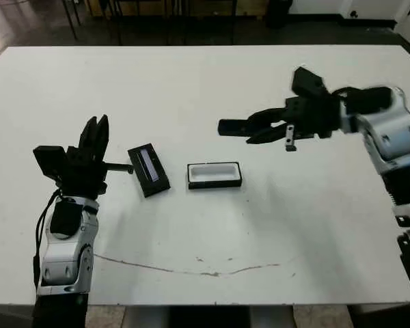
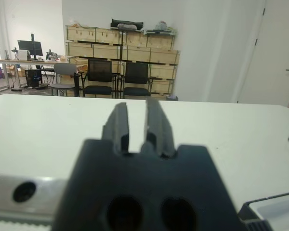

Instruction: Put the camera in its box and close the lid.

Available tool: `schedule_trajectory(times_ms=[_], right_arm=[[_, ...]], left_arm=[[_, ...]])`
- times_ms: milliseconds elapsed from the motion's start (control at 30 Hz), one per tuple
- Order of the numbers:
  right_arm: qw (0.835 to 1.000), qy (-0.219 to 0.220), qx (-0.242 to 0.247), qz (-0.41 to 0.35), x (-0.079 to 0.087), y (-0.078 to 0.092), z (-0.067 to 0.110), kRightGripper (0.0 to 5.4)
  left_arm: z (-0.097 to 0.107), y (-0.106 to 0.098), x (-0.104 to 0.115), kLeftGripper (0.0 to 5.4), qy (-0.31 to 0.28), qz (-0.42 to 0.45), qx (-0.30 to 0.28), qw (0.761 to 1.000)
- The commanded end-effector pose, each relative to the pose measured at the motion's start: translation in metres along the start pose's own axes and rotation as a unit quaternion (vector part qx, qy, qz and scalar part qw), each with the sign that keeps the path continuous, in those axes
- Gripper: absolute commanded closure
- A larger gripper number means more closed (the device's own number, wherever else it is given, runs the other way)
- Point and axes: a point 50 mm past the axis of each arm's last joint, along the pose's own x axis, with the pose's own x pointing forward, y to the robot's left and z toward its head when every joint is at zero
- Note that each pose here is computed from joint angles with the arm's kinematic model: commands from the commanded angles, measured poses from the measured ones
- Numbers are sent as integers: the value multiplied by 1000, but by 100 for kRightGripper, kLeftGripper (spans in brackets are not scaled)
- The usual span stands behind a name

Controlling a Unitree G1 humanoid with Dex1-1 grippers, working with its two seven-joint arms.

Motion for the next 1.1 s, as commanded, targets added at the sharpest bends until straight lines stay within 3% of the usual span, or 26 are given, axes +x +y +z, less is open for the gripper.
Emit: schedule_trajectory(times_ms=[33, 400, 633, 833, 1100], right_arm=[[1000, 9, -5, 18, 7, 0, 1, 525], [998, 32, -36, 50, 19, 0, -4, 525], [993, 73, -59, 70, 30, 3, -11, 525], [991, 95, -43, 86, 38, 6, -18, 525], [989, 86, -22, 118, 44, 10, -22, 525]], left_arm=[[-7, 3, -3, 540, 20, 1, 4, 1000], [-8, 1, -2, 540, 22, -1, 3, 1000], [-7, 1, -1, 540, 24, 2, -1, 1000], [-7, 1, -1, 540, 22, 0, -1, 1000], [-7, 1, -1, 540, 21, -2, -1, 1000]])
